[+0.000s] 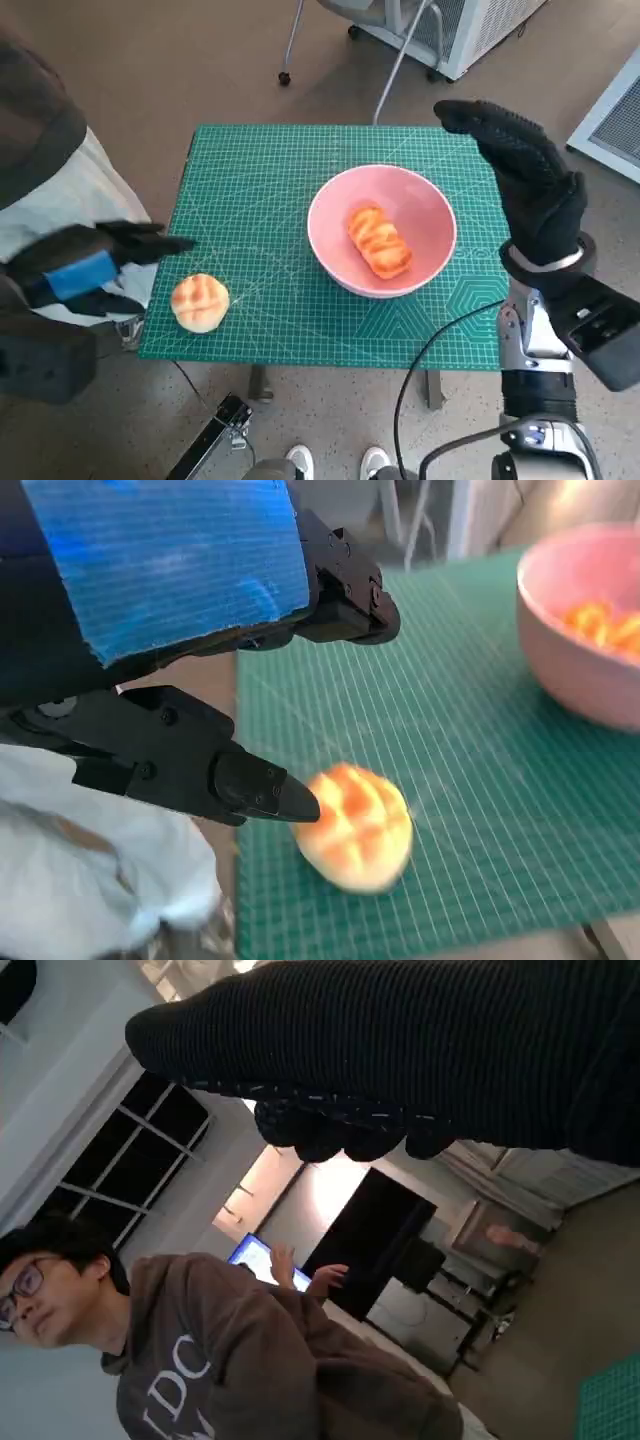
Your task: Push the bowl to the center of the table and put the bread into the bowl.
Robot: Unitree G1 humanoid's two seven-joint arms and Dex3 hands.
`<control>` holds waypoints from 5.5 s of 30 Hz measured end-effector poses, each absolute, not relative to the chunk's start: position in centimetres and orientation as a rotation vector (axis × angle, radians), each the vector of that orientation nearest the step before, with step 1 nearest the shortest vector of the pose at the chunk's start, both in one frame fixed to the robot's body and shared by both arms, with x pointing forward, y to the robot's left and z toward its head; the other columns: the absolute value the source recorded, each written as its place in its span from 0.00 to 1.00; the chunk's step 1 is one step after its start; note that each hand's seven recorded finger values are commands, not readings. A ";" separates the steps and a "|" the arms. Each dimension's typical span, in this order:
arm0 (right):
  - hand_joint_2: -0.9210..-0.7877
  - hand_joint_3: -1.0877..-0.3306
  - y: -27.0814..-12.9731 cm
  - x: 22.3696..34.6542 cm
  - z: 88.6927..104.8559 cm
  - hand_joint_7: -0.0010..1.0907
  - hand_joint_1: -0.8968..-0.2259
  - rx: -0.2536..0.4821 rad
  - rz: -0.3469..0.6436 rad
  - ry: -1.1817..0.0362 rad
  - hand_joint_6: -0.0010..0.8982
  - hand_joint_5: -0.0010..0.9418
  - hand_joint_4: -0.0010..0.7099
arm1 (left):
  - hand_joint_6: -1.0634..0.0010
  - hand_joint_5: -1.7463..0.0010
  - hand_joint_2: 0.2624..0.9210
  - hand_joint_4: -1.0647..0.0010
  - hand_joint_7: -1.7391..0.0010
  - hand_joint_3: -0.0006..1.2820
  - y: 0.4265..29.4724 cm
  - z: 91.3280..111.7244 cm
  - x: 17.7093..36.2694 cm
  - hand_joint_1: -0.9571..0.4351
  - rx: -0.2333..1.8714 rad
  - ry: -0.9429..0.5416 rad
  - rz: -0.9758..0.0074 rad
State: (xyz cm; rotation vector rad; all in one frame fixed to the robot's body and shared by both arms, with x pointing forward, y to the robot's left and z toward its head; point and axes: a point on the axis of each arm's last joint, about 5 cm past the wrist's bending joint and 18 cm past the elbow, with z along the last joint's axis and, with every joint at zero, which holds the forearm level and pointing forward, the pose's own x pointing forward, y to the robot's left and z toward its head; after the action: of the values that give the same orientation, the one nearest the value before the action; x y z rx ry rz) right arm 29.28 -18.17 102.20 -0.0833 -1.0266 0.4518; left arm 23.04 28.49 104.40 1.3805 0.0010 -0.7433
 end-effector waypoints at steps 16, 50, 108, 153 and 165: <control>0.00 0.50 -18.3 29.2 102.3 0.65 0.36 -0.076 0.470 -1.024 0.00 0.20 0.16 | 0.63 1.00 0.88 0.71 1.00 0.01 26.2 99.0 26.0 0.64 1.507 0.033 -0.836; 0.00 0.50 -18.8 28.7 102.8 0.63 0.37 -0.108 0.445 -1.042 0.00 0.24 0.14 | 0.41 0.20 1.00 0.52 0.35 0.12 25.4 106.6 28.3 0.69 1.471 -0.391 -0.583; 0.00 0.49 -19.5 28.4 103.3 0.62 0.35 -0.157 0.404 -1.057 0.00 0.29 0.11 | 0.95 0.99 0.84 0.93 0.75 0.08 7.9 107.6 34.9 0.67 1.374 -0.056 -0.867; 0.00 0.43 -17.4 29.9 104.5 0.60 0.37 -0.170 0.230 -1.041 0.00 0.23 0.14 | 0.85 1.00 1.00 0.62 0.66 0.14 14.4 101.0 29.4 0.47 0.252 -0.816 -0.225; 0.00 0.43 -17.1 30.5 104.5 0.58 0.40 -0.172 0.240 -1.033 0.00 0.17 0.18 | 0.86 1.00 1.00 0.62 0.66 0.14 14.4 101.7 28.9 0.47 0.245 -0.877 -0.198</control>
State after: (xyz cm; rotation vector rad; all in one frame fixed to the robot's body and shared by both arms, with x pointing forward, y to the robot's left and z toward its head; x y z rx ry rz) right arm 30.54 -17.15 104.55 -0.1717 -1.0333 0.2401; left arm 28.93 14.36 101.71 0.2454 -0.8771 -0.1980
